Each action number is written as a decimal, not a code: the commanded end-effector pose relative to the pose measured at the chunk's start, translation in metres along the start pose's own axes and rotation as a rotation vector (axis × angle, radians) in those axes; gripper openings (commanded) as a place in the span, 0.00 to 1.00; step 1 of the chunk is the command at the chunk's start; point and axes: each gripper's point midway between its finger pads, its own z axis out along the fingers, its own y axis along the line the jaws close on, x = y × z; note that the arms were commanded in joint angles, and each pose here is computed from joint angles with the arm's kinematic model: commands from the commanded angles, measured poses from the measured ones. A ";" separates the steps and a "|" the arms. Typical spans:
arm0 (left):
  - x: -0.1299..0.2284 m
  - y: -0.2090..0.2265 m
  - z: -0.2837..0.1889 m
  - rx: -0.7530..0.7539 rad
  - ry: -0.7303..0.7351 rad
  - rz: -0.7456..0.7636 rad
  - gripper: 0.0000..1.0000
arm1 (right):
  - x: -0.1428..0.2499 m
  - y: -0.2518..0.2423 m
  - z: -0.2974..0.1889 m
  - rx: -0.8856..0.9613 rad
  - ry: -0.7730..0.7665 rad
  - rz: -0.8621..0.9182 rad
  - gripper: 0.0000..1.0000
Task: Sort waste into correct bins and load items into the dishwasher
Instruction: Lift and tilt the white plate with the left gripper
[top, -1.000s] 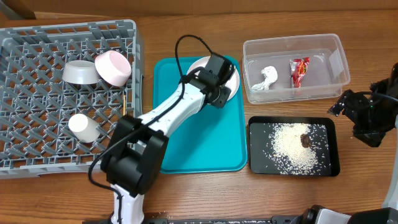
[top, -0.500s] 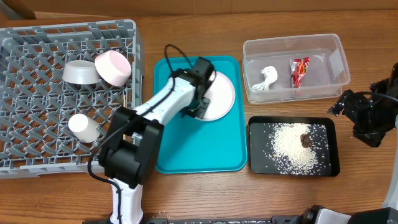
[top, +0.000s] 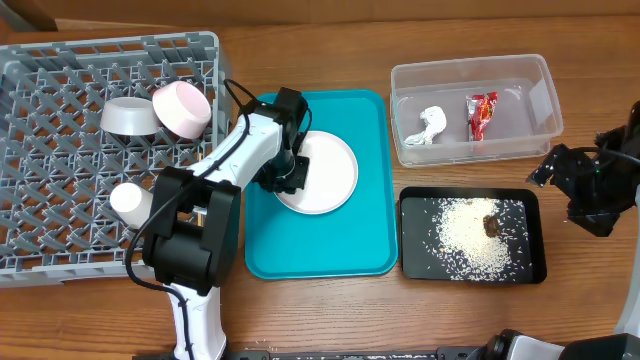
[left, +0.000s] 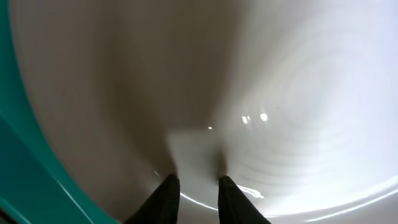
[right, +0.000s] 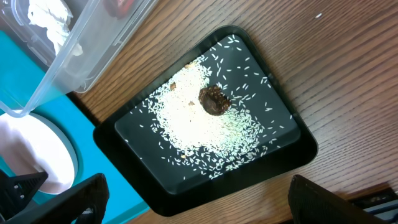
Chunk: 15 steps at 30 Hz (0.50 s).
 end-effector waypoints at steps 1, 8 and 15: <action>-0.017 -0.019 -0.039 0.077 -0.095 0.004 0.27 | -0.003 0.004 -0.012 -0.016 -0.046 -0.006 0.94; -0.025 -0.050 -0.114 0.159 -0.289 0.073 0.53 | -0.003 0.004 -0.012 -0.016 -0.047 -0.006 0.95; -0.001 -0.092 -0.096 0.106 -0.244 0.219 0.61 | -0.003 0.004 -0.012 -0.016 -0.047 -0.006 0.96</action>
